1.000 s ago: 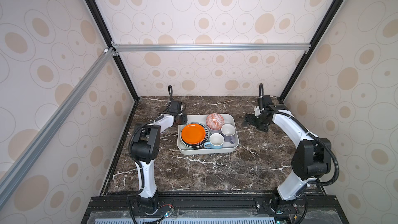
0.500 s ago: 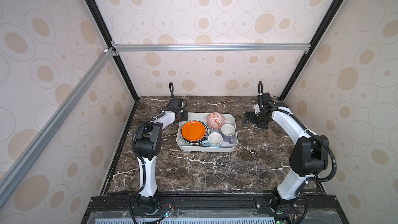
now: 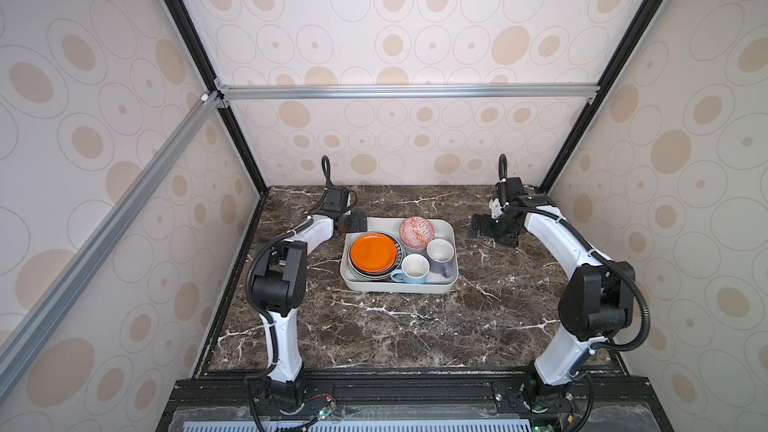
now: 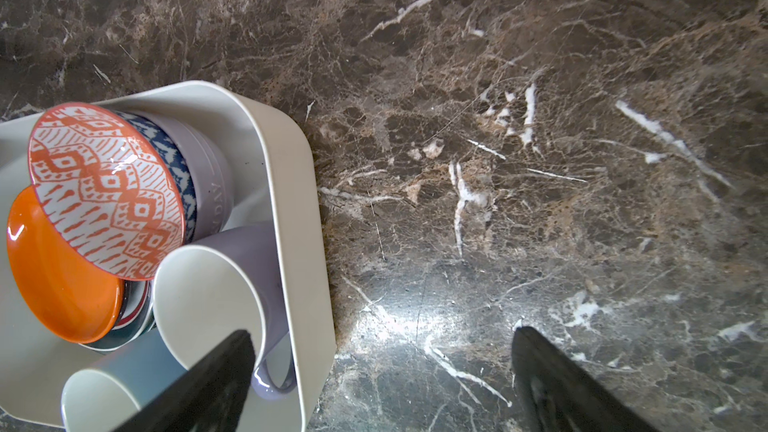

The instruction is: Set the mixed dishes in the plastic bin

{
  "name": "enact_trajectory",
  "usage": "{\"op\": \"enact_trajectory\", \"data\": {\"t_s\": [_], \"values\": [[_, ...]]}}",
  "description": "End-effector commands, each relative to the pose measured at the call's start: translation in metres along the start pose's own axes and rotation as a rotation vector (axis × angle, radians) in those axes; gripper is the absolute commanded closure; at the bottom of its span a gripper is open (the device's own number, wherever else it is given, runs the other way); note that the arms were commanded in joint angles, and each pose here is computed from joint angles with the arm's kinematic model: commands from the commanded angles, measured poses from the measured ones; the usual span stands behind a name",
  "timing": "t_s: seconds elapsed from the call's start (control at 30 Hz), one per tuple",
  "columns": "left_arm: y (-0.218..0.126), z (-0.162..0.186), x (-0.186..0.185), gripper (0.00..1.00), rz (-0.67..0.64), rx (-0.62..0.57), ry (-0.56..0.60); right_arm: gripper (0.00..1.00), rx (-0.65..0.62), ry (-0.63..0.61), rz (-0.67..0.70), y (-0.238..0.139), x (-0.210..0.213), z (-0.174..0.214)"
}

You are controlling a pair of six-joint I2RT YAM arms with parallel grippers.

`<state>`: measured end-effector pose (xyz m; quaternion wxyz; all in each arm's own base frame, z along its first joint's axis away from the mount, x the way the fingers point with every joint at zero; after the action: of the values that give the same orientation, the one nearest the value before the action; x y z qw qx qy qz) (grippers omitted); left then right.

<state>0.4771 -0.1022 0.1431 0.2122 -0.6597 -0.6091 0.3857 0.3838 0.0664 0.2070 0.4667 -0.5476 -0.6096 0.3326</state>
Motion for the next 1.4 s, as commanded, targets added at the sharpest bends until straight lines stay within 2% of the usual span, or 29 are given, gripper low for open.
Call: {"op": "enact_trajectory", "data": {"t_s": [0.0, 0.17, 0.27, 0.43, 0.5, 0.63, 0.73, 0.87, 1.13, 1.37], "values": [[-0.047, -0.033, -0.004, 0.01, -0.011, -0.156, 0.016, 0.0, -0.08, -0.036, -0.003, -0.026, 0.002, -0.009], [-0.107, -0.049, 0.011, 0.01, -0.126, -0.342, 0.014, 0.0, -0.173, -0.076, -0.009, -0.04, 0.002, -0.019], [-0.143, -0.047, 0.03, 0.01, -0.194, -0.464, 0.019, 0.0, -0.248, -0.111, 0.039, -0.044, -0.005, -0.022], [-0.18, -0.018, 0.077, 0.01, -0.314, -0.626, -0.012, 0.0, -0.385, -0.139, 0.125, -0.043, -0.028, -0.021], [-0.186, -0.002, 0.087, 0.01, -0.323, -0.687, 0.014, 0.0, -0.431, -0.155, 0.153, -0.037, -0.038, -0.016], [-0.184, 0.037, 0.095, 0.01, -0.302, -0.745, 0.088, 0.0, -0.549, -0.25, 0.173, -0.024, -0.046, -0.002], [-0.175, 0.054, 0.103, 0.01, -0.326, -0.728, 0.089, 0.0, -0.57, -0.275, 0.188, -0.009, -0.053, 0.009], [-0.164, 0.066, 0.109, 0.01, -0.333, -0.731, 0.094, 0.0, -0.563, -0.273, 0.187, 0.005, -0.063, 0.023], [-0.148, 0.084, 0.112, 0.01, -0.319, -0.758, 0.157, 0.0, -0.662, -0.299, 0.206, 0.022, -0.077, 0.058], [-0.133, 0.102, 0.115, 0.01, -0.263, -0.772, 0.126, 0.0, -0.694, -0.254, 0.231, 0.032, -0.085, 0.061]]}}
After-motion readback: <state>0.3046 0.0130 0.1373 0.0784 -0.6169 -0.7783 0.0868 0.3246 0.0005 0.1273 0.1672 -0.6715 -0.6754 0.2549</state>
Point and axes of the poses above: each gripper's point midway between its finger pads, its own y axis out along the fingers, its own x axis along the line the jaws close on, z = x × y, the point moved 6 cm from there along -y, back along the fingers, and after that the axes turned 6 degrees about -y, right-handed, at the moved point
